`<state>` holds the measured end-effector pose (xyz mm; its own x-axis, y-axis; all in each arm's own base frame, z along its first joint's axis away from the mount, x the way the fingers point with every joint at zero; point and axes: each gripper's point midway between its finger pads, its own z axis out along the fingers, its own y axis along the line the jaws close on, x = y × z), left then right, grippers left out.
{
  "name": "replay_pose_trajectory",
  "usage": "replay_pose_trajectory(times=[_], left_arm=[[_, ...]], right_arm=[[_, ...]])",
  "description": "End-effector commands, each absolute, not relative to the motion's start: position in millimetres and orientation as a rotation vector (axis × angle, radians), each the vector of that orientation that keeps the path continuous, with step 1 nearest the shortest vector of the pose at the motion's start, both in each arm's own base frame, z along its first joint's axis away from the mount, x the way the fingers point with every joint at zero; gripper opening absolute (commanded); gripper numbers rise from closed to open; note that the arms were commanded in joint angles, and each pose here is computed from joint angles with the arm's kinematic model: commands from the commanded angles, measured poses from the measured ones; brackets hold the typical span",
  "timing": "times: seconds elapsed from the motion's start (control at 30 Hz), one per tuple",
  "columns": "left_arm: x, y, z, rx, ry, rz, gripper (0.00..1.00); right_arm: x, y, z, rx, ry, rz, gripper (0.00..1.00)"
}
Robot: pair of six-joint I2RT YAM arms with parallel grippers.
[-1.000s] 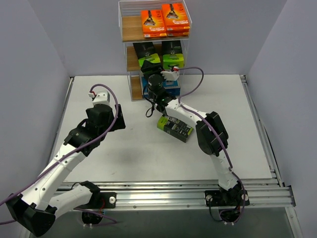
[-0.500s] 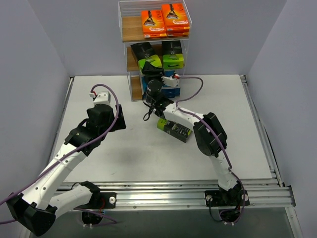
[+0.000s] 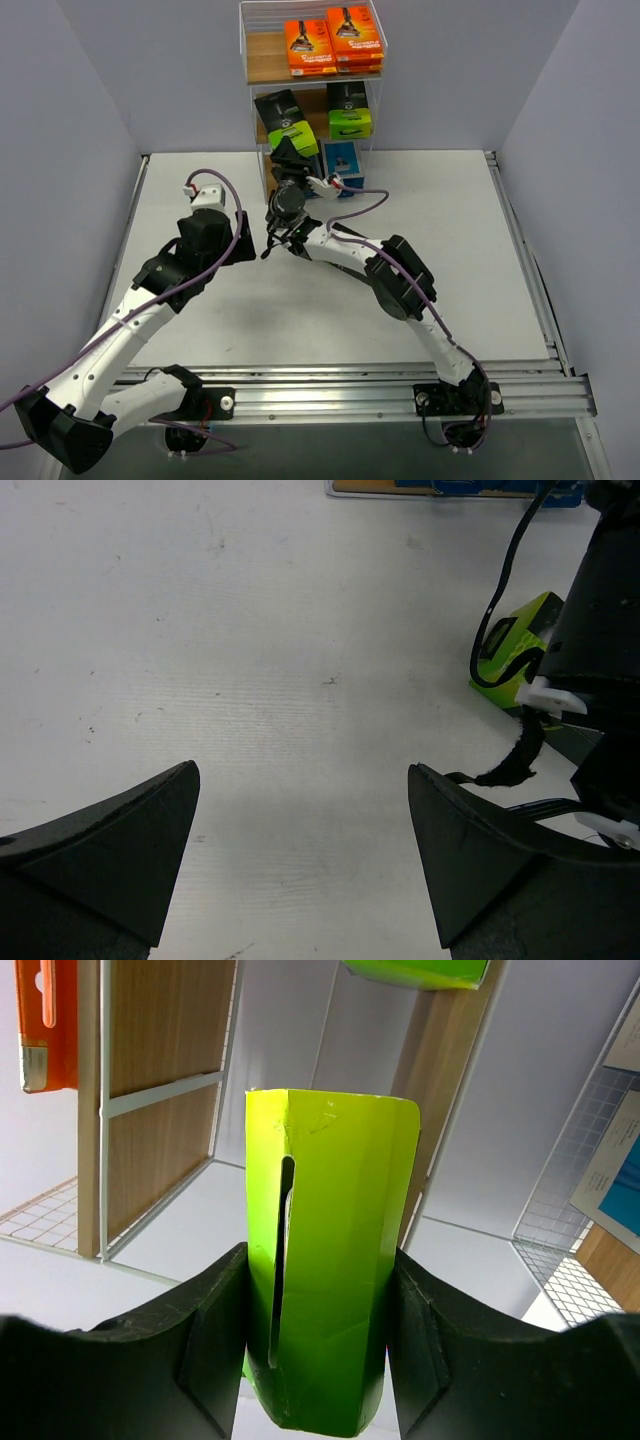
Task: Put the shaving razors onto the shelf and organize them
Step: Place the shaving razor onto shelf
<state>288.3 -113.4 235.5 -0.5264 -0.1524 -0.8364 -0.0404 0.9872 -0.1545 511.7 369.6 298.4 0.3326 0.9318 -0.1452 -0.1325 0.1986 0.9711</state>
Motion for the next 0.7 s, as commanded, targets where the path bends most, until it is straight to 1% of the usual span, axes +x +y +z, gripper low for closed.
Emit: replay_pose_trajectory(times=[0.0, 0.03, 0.07, 0.17, 0.3, 0.4, 0.57, 0.67], left_arm=[[291, -119, 240, -0.112, 2.106, -0.154, 0.94], [291, -119, 240, -0.112, 2.106, -0.154, 0.94], [291, -120, 239, -0.11, 2.108, -0.156, 0.94], [292, -121, 239, -0.107, 2.111, -0.16, 0.94], [292, -121, 238, -0.106, 2.113, -0.16, 0.94], [292, -121, 239, -0.105, 2.111, -0.159, 0.94], [292, -119, 238, -0.107, 2.112, -0.151, 0.94], [292, -119, 239, -0.108, 2.111, -0.152, 0.94]], right_arm=[[499, 335, 358, 1.227, 0.696, 0.996, 0.02], [501, 338, 357, 1.201, 0.718, 0.995, 0.07], [501, 337, 362, 1.19, 0.721, 1.005, 0.1], [508, 338, 365, 1.157, 0.76, 1.044, 0.14], [513, 342, 374, 1.115, 0.792, 1.093, 0.33], [519, 349, 376, 1.069, 0.845, 1.117, 0.44], [526, 361, 377, 1.018, 0.921, 1.159, 0.5], [523, 371, 382, 0.968, 0.958, 1.193, 0.58]])
